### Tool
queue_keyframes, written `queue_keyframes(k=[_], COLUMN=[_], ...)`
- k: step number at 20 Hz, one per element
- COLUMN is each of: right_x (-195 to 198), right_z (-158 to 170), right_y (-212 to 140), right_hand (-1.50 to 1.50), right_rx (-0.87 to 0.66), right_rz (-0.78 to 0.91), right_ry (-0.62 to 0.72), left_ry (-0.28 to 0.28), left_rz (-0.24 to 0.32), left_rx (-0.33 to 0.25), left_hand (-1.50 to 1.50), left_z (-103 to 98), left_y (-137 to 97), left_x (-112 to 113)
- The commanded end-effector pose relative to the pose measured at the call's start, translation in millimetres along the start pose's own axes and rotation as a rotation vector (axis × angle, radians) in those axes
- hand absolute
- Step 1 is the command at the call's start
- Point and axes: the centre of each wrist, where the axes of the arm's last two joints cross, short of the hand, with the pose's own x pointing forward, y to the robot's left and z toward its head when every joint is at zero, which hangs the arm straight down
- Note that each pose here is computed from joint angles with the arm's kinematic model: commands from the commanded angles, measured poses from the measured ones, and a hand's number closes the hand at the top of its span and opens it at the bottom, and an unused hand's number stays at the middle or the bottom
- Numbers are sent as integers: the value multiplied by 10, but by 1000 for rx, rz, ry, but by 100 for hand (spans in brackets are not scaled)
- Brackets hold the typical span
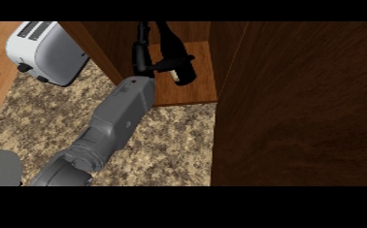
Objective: Pick up the wine, place it into the cabinet and close the cabinet
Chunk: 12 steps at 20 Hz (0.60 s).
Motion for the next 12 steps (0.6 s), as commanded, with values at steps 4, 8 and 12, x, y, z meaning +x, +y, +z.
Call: queue_keyframes(k=[4, 8, 12], right_x=[162, 118, 45], right_z=[205, 80, 110], right_y=[104, 34, -16], right_hand=[-150, -150, -150], right_rx=[19, 7, 8], right_rz=[-8, -26, -29], right_ry=[-3, -19, -14], left_ry=[7, 10, -6], left_rz=[16, 51, 83], left_rx=[-18, -50, -95], left_hand=[-150, -150, -150], left_z=[93, 38, 93], left_y=[270, 168, 147], left_x=[-221, -125, -160])
